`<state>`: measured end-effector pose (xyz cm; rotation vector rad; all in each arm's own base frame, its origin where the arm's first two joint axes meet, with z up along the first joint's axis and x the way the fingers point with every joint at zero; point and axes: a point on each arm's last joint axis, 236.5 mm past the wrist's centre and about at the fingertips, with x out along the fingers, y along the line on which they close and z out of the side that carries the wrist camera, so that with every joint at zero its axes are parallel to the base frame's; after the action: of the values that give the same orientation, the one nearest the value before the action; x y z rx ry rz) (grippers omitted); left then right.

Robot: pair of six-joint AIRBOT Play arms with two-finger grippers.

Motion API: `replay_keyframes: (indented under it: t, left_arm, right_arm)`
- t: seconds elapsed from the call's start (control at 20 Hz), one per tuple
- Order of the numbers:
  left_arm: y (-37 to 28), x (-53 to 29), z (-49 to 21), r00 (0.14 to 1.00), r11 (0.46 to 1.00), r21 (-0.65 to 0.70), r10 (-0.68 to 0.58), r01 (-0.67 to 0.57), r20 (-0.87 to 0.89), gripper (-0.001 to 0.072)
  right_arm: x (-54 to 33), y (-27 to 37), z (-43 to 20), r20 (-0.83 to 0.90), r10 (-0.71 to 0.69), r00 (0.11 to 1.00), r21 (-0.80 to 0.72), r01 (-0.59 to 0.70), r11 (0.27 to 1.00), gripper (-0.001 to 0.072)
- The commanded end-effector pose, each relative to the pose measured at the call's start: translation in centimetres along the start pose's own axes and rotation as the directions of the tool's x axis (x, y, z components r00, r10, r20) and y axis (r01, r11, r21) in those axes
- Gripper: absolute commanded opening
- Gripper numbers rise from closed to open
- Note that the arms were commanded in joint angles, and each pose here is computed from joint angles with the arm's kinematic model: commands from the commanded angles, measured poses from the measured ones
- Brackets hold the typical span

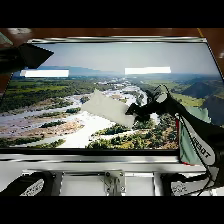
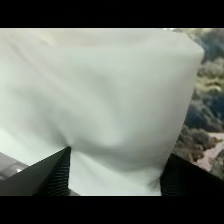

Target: Fold the shirts.

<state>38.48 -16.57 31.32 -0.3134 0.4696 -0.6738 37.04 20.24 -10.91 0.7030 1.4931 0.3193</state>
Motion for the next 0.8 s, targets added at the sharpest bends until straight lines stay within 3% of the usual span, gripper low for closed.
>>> replay_keyframes:
  t: [0.0, 0.05, 0.25, 0.4, 0.5, 0.75]
  left_arm:
    - [0.0, 0.0, 0.0, 1.0, 1.0, 0.0, 0.0, 0.0, -0.001, 0.0038]
    - [0.0, 0.0, 0.0, 1.0, 1.0, 0.0, 0.001, -0.001, -0.001, 0.0037]
    - [0.3, 0.1, -0.1, 1.0, 1.0, 0.002, 0.008, -0.007, -0.005, 0.0037]
    - [0.4, 0.2, -0.2, 1.0, 1.0, 0.0, 0.008, -0.008, -0.008, 0.0038]
    - [0.6, 0.5, -0.3, 1.0, 1.0, -0.005, 0.009, -0.009, -0.014, 0.0038]
    - [1.2, 1.1, -0.7, 1.0, 1.0, -0.016, 0.011, -0.012, -0.029, 0.0038]
  right_arm:
    - [0.6, 2.7, 1.0, 0.035, 0.129, 0.991, 0.004, -0.129, 0.992, 0.032]
    - [0.2, 3.7, 1.1, 0.038, 0.172, 0.984, -0.008, -0.172, 0.985, 0.0079]
    - [-6.8, 9.8, 2.5, 0.027, 0.33, 0.944, -0.302, -0.307, 0.902, 0.0072]
    - [-17.3, 13.7, 6.3, 0.193, 0.41, 0.892, -0.438, -0.295, 0.849, 0.0072]
    - [-25.0, 13.9, 8.9, 0.352, 0.413, 0.84, -0.442, -0.24, 0.864, 0.0072]
    - [-38.3, 4.8, 10.9, 0.61, 0.155, 0.777, -0.206, -0.033, 0.978, 0.0072]
